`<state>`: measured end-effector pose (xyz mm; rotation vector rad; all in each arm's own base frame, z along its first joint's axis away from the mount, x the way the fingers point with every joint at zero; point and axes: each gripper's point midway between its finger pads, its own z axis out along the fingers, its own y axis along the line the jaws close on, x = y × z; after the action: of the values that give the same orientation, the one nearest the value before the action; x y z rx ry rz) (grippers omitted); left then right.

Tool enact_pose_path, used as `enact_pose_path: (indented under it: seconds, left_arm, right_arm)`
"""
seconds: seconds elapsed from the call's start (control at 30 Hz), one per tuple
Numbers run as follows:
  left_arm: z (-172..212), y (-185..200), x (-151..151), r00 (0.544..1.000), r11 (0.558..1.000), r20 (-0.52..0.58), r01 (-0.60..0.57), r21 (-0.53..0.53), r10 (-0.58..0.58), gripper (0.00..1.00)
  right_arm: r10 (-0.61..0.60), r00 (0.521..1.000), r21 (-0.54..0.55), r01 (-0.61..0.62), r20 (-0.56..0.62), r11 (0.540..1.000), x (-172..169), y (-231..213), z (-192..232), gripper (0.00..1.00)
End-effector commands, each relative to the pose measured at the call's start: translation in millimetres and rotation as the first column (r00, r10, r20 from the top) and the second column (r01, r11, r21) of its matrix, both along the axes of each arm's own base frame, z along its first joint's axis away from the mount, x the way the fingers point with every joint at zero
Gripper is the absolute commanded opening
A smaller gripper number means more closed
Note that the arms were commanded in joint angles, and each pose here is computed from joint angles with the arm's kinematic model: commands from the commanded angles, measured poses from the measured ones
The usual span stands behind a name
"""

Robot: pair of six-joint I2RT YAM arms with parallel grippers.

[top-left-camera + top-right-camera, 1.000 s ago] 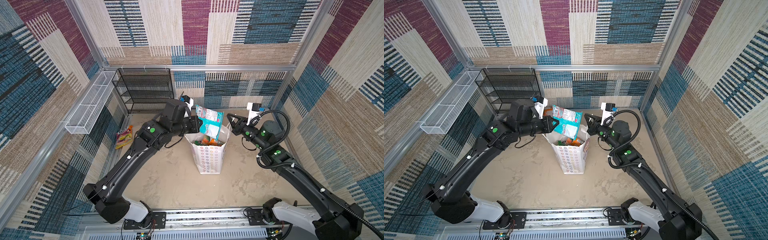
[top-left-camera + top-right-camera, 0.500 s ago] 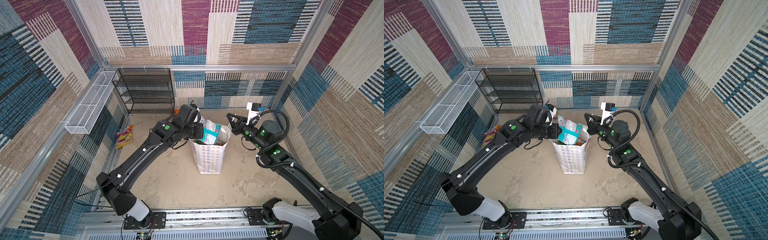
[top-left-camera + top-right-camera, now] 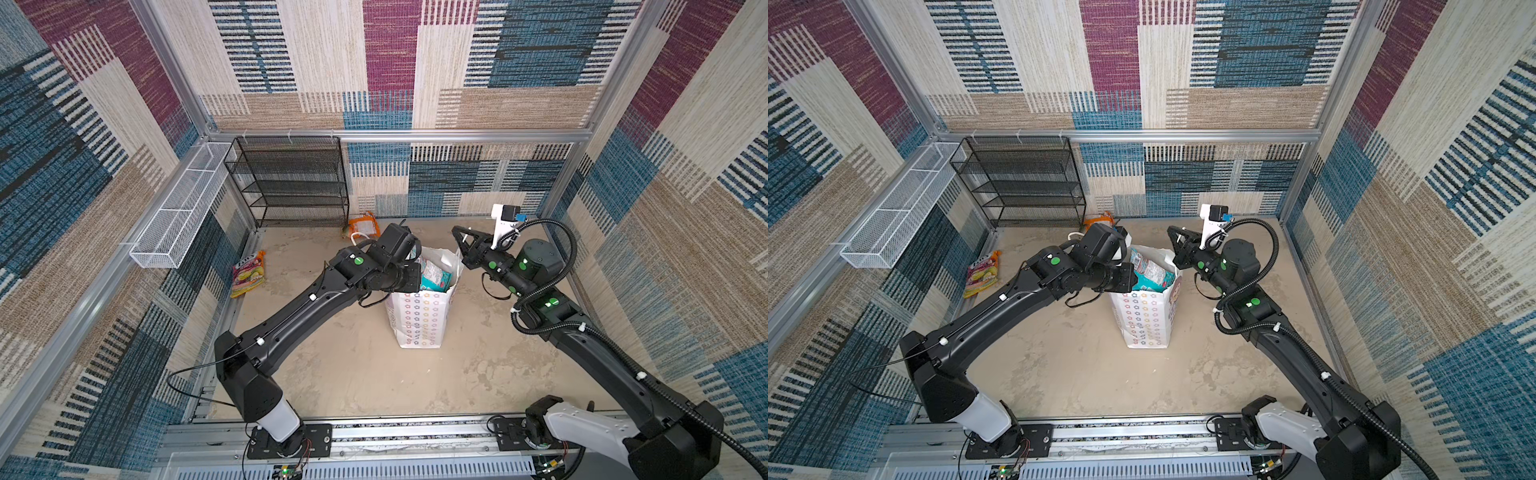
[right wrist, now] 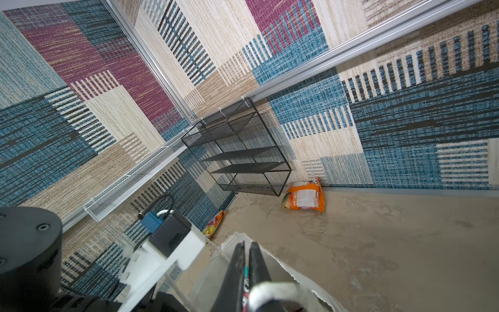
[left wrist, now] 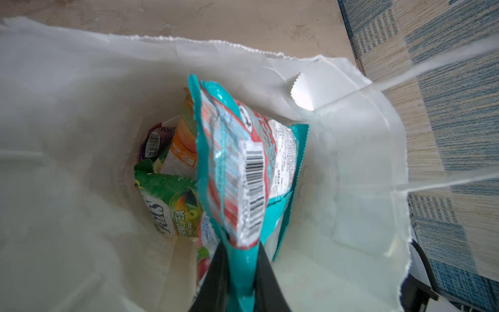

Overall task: Place the snacks into the paper bag
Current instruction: 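Lower the teal packet into the bag and open the left gripper, then raise the left gripper out of the bag and draw it back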

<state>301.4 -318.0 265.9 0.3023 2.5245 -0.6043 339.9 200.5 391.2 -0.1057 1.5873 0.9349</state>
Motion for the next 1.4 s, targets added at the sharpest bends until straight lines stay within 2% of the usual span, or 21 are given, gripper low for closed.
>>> enact_pose_path:
  seconds: [0.0,0.23,0.47,0.73,0.83,1.03,1.1,1.17,1.2,1.3,1.37]
  left_arm:
    - [-4.1,-12.4,5.4,1.000,1.000,-0.020,0.006,-0.025,-0.007,0.04]
    - [-31.6,-29.7,7.6,0.995,0.999,-0.096,0.041,-0.013,-0.042,0.07]
    - [-40.1,-28.0,3.3,0.992,0.999,-0.119,0.051,0.007,-0.050,0.21]
    - [10.1,-25.0,-8.9,0.996,0.994,-0.034,0.081,-0.072,-0.083,0.49]
    - [31.1,-19.5,-14.9,0.996,0.991,0.009,0.093,-0.100,-0.093,0.64]
    - [59.8,5.9,-22.4,0.993,0.994,0.095,0.072,-0.085,-0.064,0.70]
    - [69.2,15.4,-24.9,0.991,0.995,0.124,0.060,-0.086,-0.049,0.77]
    - [79.9,23.4,-28.8,0.987,0.994,0.154,0.057,-0.093,-0.043,0.91]
    - [84.4,27.2,-31.3,0.985,0.994,0.166,0.057,-0.095,-0.041,0.94]
    - [97.9,44.4,-35.6,0.976,0.996,0.215,0.030,-0.087,-0.011,1.00]
    - [104.4,61.5,-36.8,0.967,0.997,0.253,-0.010,-0.070,0.027,0.99]
  right_arm:
    - [-0.001,0.999,0.019,0.000,0.049,1.000,-4.0,-1.5,15.8,0.09]
    - [-0.005,1.000,-0.020,0.005,0.014,1.000,-7.4,-3.9,-1.9,0.08]
    - [-0.056,0.998,-0.054,0.056,0.017,0.997,-20.6,-19.4,-26.6,0.08]
    - [-0.092,0.995,-0.071,0.095,0.041,0.993,-25.1,-28.3,-34.2,0.09]
    - [-0.092,0.995,-0.080,0.094,0.027,0.992,-21.9,-26.7,-40.2,0.08]
    - [-0.096,0.995,-0.085,0.097,0.023,0.992,-19.2,-26.2,-45.7,0.08]
    - [-0.098,0.995,-0.087,0.099,0.020,0.991,-18.2,-26.2,-47.9,0.08]
    - [-0.094,0.995,-0.089,0.095,0.019,0.992,-17.9,-25.2,-48.5,0.08]
    - [-0.093,0.996,-0.090,0.094,0.017,0.991,-17.5,-25.0,-49.5,0.08]
    - [-0.091,0.996,-0.089,0.092,0.021,0.992,-18.3,-24.9,-48.7,0.08]
    - [-0.089,0.996,-0.088,0.091,0.025,0.992,-19.2,-24.9,-47.8,0.08]
